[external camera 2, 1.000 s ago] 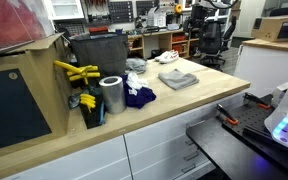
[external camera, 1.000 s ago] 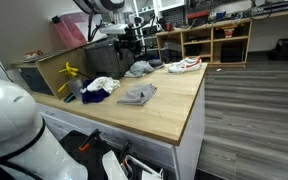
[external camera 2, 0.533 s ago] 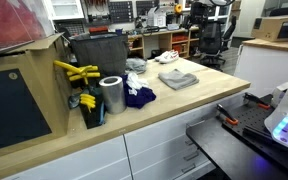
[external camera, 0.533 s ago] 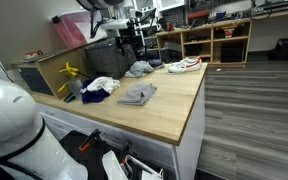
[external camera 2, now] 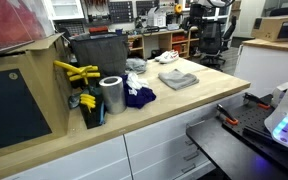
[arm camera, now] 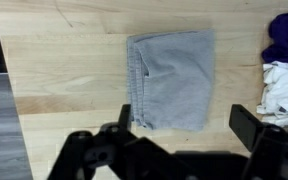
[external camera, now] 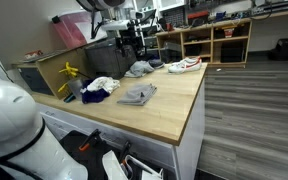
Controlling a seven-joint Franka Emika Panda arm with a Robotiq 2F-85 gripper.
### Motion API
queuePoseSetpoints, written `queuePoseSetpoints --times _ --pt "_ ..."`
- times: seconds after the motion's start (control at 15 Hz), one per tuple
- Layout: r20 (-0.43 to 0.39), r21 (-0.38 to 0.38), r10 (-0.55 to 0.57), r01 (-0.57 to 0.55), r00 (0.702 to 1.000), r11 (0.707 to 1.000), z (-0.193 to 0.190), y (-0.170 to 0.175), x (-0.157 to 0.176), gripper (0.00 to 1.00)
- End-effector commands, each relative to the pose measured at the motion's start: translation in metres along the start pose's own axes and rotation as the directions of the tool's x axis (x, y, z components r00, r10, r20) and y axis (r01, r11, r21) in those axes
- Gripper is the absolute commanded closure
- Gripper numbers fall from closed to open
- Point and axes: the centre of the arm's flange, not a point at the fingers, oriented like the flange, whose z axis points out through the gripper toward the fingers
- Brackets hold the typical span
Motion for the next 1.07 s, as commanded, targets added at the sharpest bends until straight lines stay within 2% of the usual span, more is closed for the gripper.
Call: queuePoseSetpoints --times 0.0,0.33,1.0 --pt "0.044 0.019 -0.022 0.021 0.999 1.000 0.036 0.010 0.004 0.00" --pt "0.100 0.041 -0.056 0.052 0.993 0.998 0.075 0.023 0.011 0.00" --pt "0.167 0.073 -0.073 0.062 0.983 0.995 0.125 0.026 0.022 0.00"
